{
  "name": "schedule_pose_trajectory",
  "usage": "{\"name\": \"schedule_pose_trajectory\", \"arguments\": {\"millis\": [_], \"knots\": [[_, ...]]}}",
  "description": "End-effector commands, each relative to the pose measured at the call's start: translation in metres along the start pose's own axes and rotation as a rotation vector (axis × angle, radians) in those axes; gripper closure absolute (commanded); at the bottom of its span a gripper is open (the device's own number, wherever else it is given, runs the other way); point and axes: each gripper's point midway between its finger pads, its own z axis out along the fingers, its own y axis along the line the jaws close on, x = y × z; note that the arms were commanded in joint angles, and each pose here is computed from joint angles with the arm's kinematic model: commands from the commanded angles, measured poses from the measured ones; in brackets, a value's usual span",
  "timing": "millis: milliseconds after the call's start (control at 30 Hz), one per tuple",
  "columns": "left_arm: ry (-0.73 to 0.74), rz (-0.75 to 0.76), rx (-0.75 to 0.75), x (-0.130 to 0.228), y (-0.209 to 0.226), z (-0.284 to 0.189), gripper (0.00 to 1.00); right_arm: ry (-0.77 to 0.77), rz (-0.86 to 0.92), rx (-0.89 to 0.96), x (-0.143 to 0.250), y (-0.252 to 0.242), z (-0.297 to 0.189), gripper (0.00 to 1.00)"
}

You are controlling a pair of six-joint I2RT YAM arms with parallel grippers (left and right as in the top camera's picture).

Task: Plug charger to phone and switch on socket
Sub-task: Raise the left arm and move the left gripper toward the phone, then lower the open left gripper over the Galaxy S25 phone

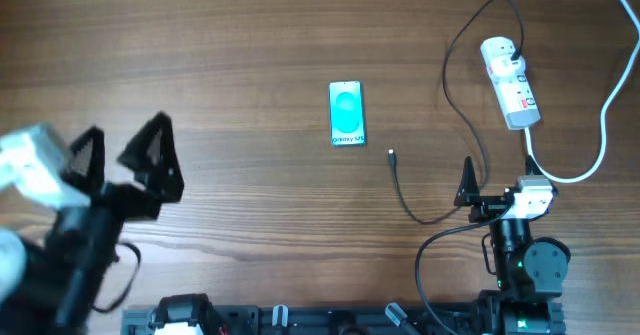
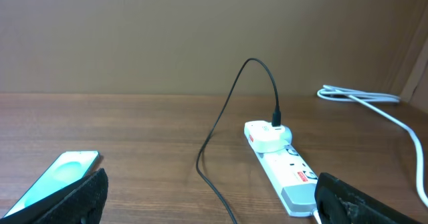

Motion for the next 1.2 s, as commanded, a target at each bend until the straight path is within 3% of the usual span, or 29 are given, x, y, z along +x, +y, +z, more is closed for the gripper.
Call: {"name": "schedule_pose_trajectory", "arguments": {"millis": [0,67,200,300,400,567,733,867,1167], "knots": [[0.127,0.032,0.145,-0.006,-0.031,0.029,0.00,-0.003,-0.011,0.001,0.000,0.000,0.000,0.00],[0.207,-0.076,0.116,0.004,-0.023,0.052,0.01,-0.003,-0.012,0.001,0.000,0.000,0.000,0.01],[0.470,-0.120,-0.008,0.029,-0.011,0.097,0.01,-0.003,-0.012,0.001,0.000,0.000,0.000,0.00],[0.638,-0.005,-0.262,0.050,0.003,0.128,0.01,-0.003,-0.011,0.001,0.000,0.000,0.000,0.00],[0.676,0.064,-0.408,0.073,0.000,0.154,0.00,-0.003,-0.011,0.002,0.000,0.000,0.000,0.00],[0.836,0.080,-0.265,0.139,-0.051,0.193,0.00,-0.003,-0.011,0.001,0.000,0.000,0.000,0.00],[0.939,0.005,-0.372,0.198,-0.051,0.223,0.00,-0.003,-0.011,0.001,0.000,0.000,0.000,0.00],[1.015,0.055,-0.382,0.250,-0.059,0.244,0.00,-0.003,-0.011,0.001,0.000,0.000,0.000,0.01],[1.021,0.065,-0.371,0.288,-0.063,0.274,0.00,-0.003,-0.011,0.001,0.000,0.000,0.000,0.00]]}}
